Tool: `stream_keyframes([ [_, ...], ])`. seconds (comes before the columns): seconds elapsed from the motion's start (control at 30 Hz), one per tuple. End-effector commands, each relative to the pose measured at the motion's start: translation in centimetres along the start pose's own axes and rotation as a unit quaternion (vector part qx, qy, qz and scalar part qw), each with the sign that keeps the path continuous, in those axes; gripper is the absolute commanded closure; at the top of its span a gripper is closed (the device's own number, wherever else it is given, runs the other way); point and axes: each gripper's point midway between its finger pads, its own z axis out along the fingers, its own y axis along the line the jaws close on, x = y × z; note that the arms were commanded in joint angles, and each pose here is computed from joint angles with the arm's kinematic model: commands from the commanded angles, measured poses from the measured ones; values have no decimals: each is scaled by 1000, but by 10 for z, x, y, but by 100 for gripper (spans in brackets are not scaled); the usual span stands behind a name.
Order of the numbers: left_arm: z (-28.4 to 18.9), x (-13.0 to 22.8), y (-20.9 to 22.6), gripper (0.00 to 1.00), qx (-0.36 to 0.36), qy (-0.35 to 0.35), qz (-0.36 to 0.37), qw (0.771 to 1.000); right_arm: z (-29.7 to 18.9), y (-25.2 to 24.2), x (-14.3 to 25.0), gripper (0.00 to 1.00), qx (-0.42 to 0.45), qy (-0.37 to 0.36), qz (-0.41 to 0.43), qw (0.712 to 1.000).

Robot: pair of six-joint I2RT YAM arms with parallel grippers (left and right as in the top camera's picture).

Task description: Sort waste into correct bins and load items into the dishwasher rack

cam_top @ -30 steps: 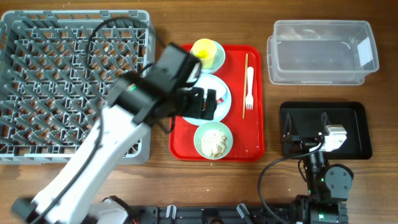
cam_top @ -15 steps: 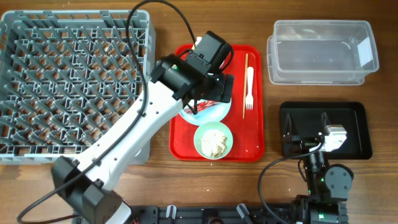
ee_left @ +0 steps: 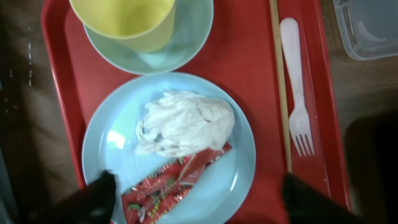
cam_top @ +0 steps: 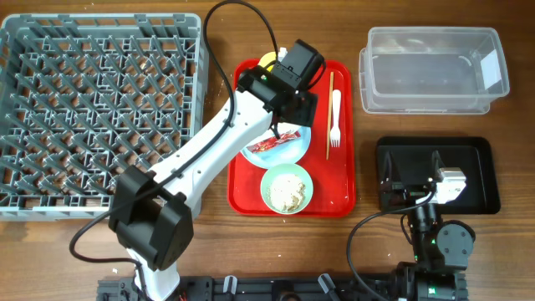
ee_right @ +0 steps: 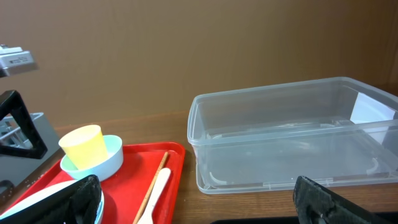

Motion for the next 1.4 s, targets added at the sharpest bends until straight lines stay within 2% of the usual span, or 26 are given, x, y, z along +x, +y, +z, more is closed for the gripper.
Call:
stream_keyframes([
  [0.0, 15, -2, -3, 36, 2, 8, -3, 1000, 0, -2, -2, 0, 5, -6, -5, 1000],
  [0.23, 57, 19, -1, 37, -14, 58, 5, 998, 0, -2, -2, 0, 5, -6, -5, 1000],
  [0.37, 69, 16, -4, 41, -12, 52, 4, 999, 0, -2, -2, 0, 5, -6, -5, 1000],
  [0.53, 87, 18, -19, 38, 12, 55, 5, 998, 0, -2, -2, 0, 5, -6, -5, 1000],
  [0.8, 91, 19, -19, 35, 10, 54, 9, 998, 0, -2, -2, 0, 5, -6, -5, 1000],
  [1.37, 109, 25, -12, 36, -14, 62, 12, 998, 0, -2, -2, 0, 5, -6, -5, 1000],
])
